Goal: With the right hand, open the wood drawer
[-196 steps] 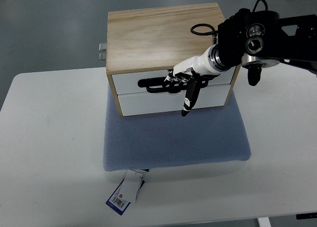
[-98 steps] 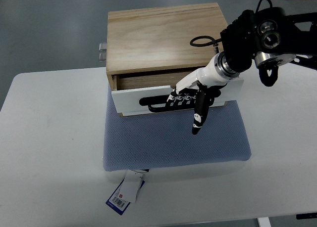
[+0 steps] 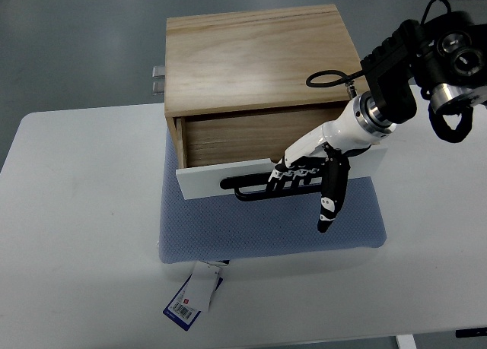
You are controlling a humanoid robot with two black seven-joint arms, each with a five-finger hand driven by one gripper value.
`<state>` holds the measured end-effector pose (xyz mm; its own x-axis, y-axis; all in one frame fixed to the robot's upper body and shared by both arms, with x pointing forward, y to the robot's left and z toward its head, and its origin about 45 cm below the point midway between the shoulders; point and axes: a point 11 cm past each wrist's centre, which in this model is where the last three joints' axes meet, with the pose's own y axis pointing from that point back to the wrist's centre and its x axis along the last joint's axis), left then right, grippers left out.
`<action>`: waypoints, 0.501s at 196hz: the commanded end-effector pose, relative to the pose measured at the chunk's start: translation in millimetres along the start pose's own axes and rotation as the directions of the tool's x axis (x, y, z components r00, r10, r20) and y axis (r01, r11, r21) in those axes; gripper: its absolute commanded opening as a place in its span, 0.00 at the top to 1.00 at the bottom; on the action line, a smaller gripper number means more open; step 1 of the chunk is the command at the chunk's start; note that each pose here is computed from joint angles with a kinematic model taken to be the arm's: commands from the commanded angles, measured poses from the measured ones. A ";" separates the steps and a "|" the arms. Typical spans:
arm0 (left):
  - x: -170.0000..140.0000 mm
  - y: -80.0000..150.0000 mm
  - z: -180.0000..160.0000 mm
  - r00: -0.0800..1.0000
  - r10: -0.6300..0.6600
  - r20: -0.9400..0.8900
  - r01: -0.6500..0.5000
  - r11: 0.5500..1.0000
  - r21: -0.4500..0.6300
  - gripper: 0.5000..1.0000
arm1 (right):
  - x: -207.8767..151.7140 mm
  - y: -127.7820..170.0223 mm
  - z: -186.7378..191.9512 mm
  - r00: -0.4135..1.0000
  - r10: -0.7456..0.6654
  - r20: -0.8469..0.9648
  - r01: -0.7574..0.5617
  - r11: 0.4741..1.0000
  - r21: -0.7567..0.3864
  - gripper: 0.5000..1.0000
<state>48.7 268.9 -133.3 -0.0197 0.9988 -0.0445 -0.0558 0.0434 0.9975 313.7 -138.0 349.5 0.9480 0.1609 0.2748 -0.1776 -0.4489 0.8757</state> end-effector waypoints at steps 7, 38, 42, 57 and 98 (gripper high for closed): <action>0.2 0.0 0.6 1.000 0.003 0.000 -0.003 1.000 -0.001 0.00 | -8.4 4.5 -3.4 0.999 -0.038 0.014 0.038 0.999 0.030 0.12; 0.2 0.0 0.6 1.000 0.003 0.000 -0.003 1.000 -0.001 0.00 | -7.6 13.9 -14.9 0.998 -0.053 0.029 0.051 0.995 0.085 0.12; 0.3 0.0 -0.2 1.000 0.003 0.000 -0.003 1.000 0.000 0.00 | -7.4 15.1 -16.9 0.998 -0.055 0.033 0.052 0.994 0.094 0.12; 0.2 0.0 0.6 1.000 0.003 0.000 -0.003 1.000 -0.001 0.00 | -3.7 22.7 -26.6 0.999 -0.043 0.029 0.039 0.992 0.123 0.12; 0.1 0.0 0.6 1.000 0.001 0.000 -0.001 1.000 -0.001 0.00 | 33.6 66.0 -42.7 0.992 0.113 0.058 -0.123 0.969 0.213 0.12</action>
<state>49.1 269.1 -133.3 -0.0195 0.9989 -0.0419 -0.0565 0.0407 0.9976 304.2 -120.0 400.6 0.9511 0.1397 0.2755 -0.1445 -0.5869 0.7967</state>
